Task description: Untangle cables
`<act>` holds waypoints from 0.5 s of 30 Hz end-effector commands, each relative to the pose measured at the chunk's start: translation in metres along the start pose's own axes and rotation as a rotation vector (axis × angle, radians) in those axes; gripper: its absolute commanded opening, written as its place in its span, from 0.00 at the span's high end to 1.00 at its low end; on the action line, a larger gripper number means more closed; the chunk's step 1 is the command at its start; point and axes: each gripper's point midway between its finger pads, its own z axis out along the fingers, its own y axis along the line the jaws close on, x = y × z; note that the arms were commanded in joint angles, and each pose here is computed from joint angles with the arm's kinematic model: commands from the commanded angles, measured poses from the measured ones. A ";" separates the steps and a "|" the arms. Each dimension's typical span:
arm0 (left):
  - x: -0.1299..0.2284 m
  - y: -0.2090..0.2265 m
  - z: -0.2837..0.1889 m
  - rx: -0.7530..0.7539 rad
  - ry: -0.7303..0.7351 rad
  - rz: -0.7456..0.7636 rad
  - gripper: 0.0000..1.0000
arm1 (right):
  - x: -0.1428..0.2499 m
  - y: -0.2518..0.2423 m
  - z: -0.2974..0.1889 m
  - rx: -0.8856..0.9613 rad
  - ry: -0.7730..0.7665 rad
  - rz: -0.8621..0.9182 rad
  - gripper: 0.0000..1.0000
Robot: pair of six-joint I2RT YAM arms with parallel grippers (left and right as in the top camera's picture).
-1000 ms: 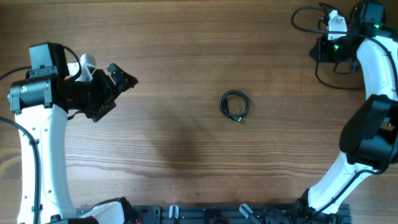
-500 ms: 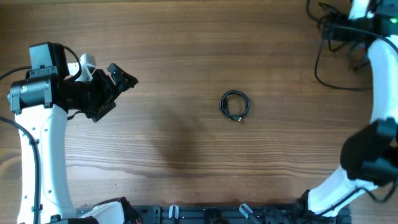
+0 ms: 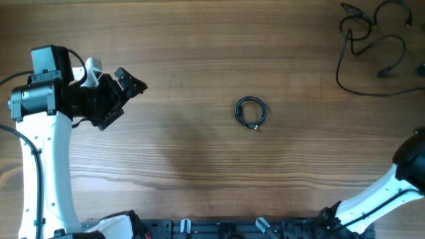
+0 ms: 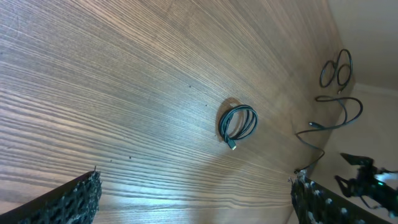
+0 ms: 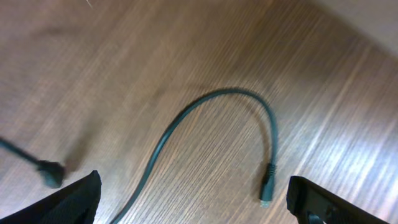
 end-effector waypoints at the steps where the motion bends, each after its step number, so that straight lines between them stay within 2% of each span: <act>1: -0.003 -0.002 -0.005 0.004 -0.021 0.028 0.00 | 0.016 0.008 0.036 -0.049 0.073 0.020 0.03; 6: -0.003 -0.002 -0.005 0.005 -0.020 0.028 0.00 | 0.027 0.020 0.077 -0.072 0.104 0.065 0.20; 7: -0.003 -0.002 -0.005 0.005 -0.020 0.028 0.00 | 0.027 0.023 0.084 -0.079 0.101 0.065 0.31; 11: -0.003 -0.002 -0.005 0.004 -0.021 0.028 0.00 | 0.016 0.036 0.088 -0.148 0.063 0.060 0.61; 12: -0.003 -0.002 -0.005 0.005 -0.020 0.028 0.00 | 0.009 0.037 0.083 -0.155 0.038 0.023 0.73; 15: -0.003 -0.002 -0.005 0.005 -0.020 0.028 0.00 | -0.026 0.038 0.045 -0.182 -0.071 -0.017 0.91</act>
